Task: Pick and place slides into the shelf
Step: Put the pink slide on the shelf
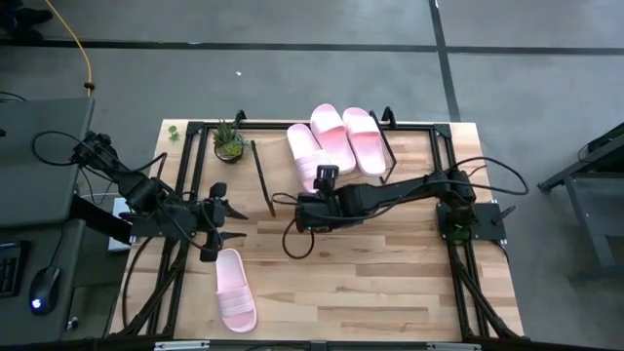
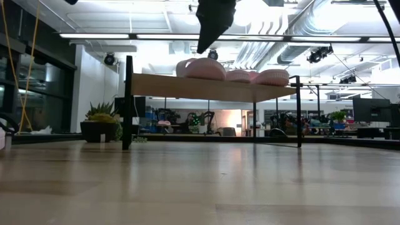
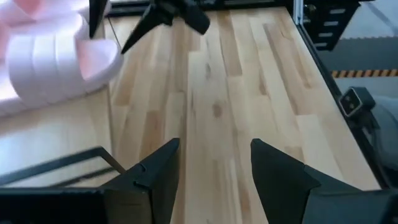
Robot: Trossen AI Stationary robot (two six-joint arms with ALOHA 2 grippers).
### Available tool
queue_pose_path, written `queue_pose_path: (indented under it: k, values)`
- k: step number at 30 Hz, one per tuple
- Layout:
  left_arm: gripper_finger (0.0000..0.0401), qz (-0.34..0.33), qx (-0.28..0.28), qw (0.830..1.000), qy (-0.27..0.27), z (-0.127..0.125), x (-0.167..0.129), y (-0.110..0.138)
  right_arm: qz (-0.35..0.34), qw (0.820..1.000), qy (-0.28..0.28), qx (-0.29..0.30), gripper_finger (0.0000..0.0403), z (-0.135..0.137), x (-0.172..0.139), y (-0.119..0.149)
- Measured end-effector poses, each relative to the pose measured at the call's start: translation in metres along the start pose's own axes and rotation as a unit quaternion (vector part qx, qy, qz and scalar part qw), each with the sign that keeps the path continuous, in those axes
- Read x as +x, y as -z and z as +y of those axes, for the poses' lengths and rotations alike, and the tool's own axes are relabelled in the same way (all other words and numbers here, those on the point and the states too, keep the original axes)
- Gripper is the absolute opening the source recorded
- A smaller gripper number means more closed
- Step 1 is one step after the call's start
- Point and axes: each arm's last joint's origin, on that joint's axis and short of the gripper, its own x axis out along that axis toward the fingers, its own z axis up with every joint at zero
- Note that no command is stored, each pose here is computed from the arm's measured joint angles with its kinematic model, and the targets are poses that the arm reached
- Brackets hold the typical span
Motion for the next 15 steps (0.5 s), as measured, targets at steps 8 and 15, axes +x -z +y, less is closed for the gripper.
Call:
queue_pose_path:
  k: [8,15]
  values:
    - [0.0179,0.032,-0.019,0.999,0.034,-0.002,0.001,0.005,-0.028,1.0,-0.008,-0.003,0.017,0.014,-0.012,-0.004]
    - [0.0179,0.086,-0.05,0.988,0.116,-0.006,0.0,0.01,-0.059,0.998,-0.038,0.006,0.017,0.024,-0.02,-0.009]
